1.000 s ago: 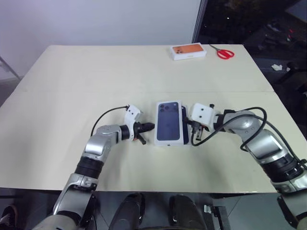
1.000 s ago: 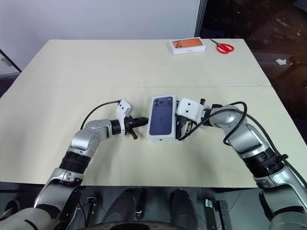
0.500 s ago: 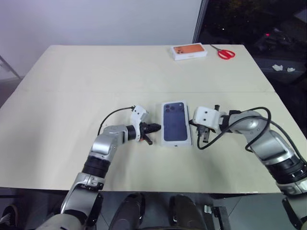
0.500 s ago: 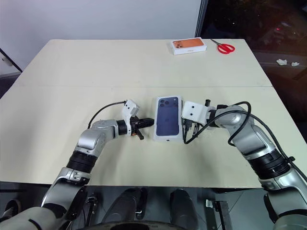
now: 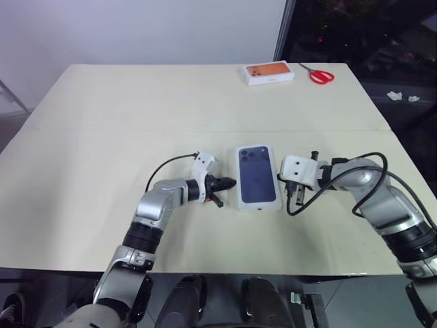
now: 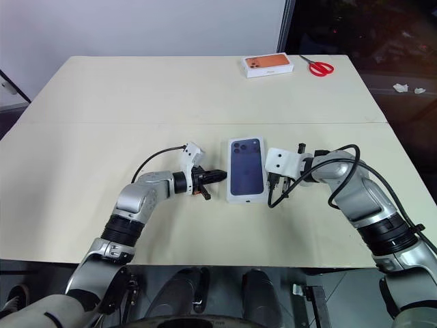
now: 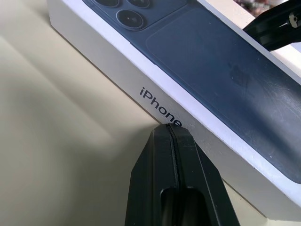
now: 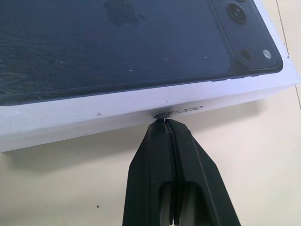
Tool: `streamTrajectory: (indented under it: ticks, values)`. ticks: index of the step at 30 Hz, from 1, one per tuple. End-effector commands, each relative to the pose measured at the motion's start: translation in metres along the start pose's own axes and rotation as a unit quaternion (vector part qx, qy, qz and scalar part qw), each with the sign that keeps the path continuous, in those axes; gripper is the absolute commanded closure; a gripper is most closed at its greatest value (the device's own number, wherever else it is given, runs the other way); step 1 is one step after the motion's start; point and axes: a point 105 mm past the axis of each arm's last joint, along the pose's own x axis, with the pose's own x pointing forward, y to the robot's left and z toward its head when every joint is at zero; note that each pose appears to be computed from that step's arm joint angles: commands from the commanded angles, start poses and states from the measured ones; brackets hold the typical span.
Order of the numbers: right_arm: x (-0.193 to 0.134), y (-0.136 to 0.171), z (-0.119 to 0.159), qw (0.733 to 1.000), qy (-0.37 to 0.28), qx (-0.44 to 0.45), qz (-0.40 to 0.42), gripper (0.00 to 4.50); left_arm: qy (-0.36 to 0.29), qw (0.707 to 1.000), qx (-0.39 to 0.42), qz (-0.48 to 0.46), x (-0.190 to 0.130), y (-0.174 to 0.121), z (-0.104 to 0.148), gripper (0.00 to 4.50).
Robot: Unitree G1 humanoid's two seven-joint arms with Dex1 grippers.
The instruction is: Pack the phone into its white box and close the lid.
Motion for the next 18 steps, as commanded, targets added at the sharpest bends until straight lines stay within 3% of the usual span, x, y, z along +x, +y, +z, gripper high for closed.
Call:
streamTrajectory:
  ticks: [1,14,18]
  values:
    - [-0.003,-0.005,0.004,1.0,-0.005,-0.013,-0.01,4.49,-0.036,0.999,0.023,-0.027,0.009,-0.015,0.021,4.5]
    - [0.0,-0.005,0.004,1.0,0.001,-0.021,-0.002,4.49,-0.075,0.996,0.015,-0.046,0.013,-0.026,0.034,4.5]
    - [0.0,-0.004,0.002,0.999,0.01,-0.031,0.0,4.49,-0.037,0.998,0.036,-0.038,0.013,-0.024,0.017,4.5]
